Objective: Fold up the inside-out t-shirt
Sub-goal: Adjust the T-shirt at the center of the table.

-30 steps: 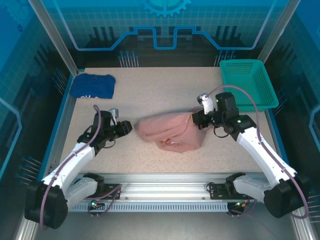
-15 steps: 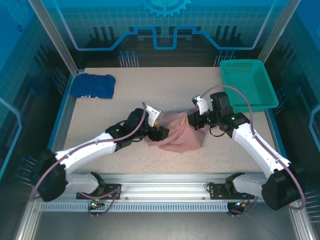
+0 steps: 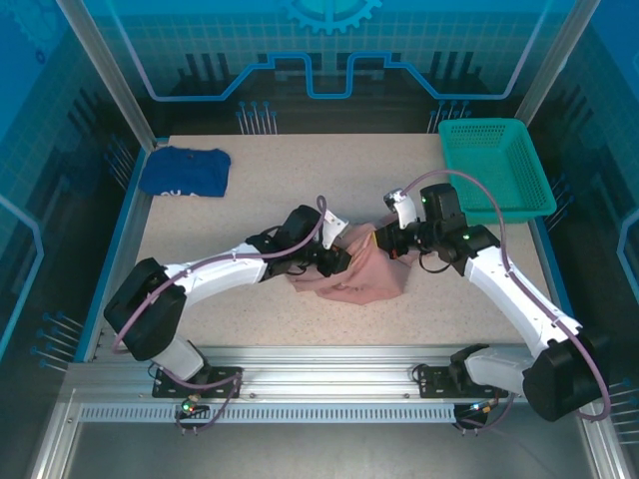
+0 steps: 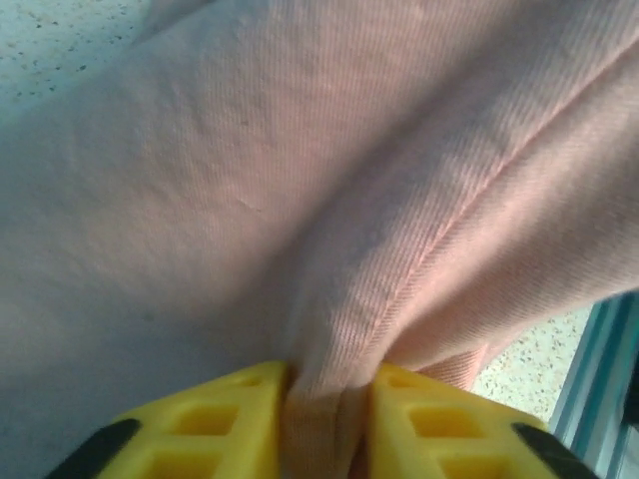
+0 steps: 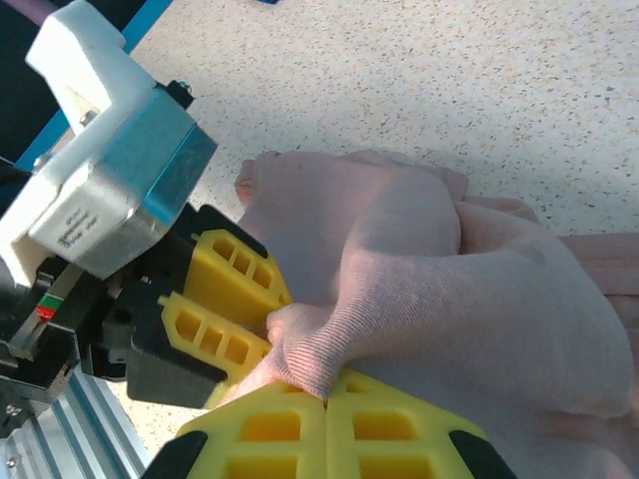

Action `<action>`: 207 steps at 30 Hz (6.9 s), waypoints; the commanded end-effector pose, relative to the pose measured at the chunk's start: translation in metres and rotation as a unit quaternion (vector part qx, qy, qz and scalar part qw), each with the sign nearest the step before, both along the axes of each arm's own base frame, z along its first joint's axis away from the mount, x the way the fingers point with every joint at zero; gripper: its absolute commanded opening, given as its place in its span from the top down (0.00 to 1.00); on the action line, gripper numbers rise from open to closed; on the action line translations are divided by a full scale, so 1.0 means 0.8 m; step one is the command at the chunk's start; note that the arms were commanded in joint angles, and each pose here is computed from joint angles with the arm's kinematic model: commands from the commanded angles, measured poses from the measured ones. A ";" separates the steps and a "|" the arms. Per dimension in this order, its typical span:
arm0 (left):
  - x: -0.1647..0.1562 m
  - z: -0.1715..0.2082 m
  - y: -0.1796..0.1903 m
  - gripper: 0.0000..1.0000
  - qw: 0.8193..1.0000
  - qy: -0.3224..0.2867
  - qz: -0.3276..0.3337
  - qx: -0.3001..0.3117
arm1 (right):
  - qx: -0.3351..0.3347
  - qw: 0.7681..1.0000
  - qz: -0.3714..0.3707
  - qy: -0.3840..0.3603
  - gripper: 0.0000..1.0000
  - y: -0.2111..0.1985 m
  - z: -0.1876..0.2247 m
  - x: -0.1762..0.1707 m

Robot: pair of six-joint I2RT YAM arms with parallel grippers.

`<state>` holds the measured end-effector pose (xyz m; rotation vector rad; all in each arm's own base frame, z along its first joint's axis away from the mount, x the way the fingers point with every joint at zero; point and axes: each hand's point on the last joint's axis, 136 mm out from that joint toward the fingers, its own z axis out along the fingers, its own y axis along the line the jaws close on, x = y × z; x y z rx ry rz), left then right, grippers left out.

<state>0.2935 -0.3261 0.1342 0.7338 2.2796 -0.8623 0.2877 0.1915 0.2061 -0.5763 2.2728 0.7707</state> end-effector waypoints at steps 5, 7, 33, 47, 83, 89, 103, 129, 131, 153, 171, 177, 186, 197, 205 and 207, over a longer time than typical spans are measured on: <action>0.007 0.139 0.019 1.00 0.977 0.023 0.022 -0.213 | -0.099 0.991 -0.053 -0.071 1.00 -0.028 0.016 0.015; 0.000 0.173 0.023 1.00 0.963 0.043 0.022 -0.265 | -0.133 0.984 -0.070 -0.092 1.00 -0.029 0.017 0.023; -0.005 0.196 0.059 1.00 0.949 0.118 0.082 -0.281 | -0.009 0.963 0.122 -0.242 0.74 0.090 0.044 -0.077; -0.007 0.197 0.058 1.00 0.951 0.115 0.072 -0.278 | -0.069 0.978 -0.008 -0.198 0.76 0.080 0.005 0.025; 0.101 0.112 0.167 0.69 0.956 -0.008 0.287 -0.054 | 0.181 0.970 0.143 -0.079 1.00 0.100 0.074 -0.040; 0.071 0.107 0.171 0.87 0.959 0.002 0.275 -0.063 | 0.065 0.989 0.094 -0.091 0.99 0.111 0.029 -0.023; 0.052 0.079 0.258 0.85 0.923 -0.022 0.385 0.003 | -0.105 0.992 -0.014 -0.074 0.54 0.197 -0.087 0.078; 0.039 0.049 0.174 0.59 0.941 0.109 0.280 -0.157 | 0.058 0.996 0.008 -0.063 1.00 0.172 -0.010 0.066; 0.044 0.051 0.159 0.55 0.943 0.120 0.261 -0.171 | 0.073 0.995 0.007 -0.061 1.00 0.166 -0.006 0.061; 0.082 0.059 0.111 0.96 0.968 0.061 0.194 -0.148 | 0.069 0.993 -0.028 -0.093 1.00 0.104 0.033 0.047; -0.066 0.227 0.085 1.00 0.930 -0.098 -0.108 -0.338 | 0.044 0.995 0.025 -0.086 0.76 0.016 0.038 -0.022; -0.067 0.223 0.085 1.00 0.933 -0.099 -0.108 -0.330 | 0.035 0.986 0.071 -0.147 0.61 0.033 0.058 -0.048; -0.064 0.220 0.084 1.00 0.936 -0.098 -0.100 -0.322 | 0.012 0.972 0.166 -0.168 0.67 0.092 0.045 -0.099; -0.067 0.219 0.082 1.00 0.937 -0.095 -0.102 -0.321 | -0.086 0.974 0.120 -0.172 0.60 0.103 0.020 -0.061; -0.070 0.222 0.082 1.00 0.936 -0.098 -0.105 -0.321 | -0.110 0.974 0.085 -0.179 0.70 0.102 0.014 -0.040; -0.071 0.222 0.082 1.00 0.936 -0.098 -0.105 -0.321 | -0.109 0.974 0.081 -0.179 0.71 0.103 0.015 -0.037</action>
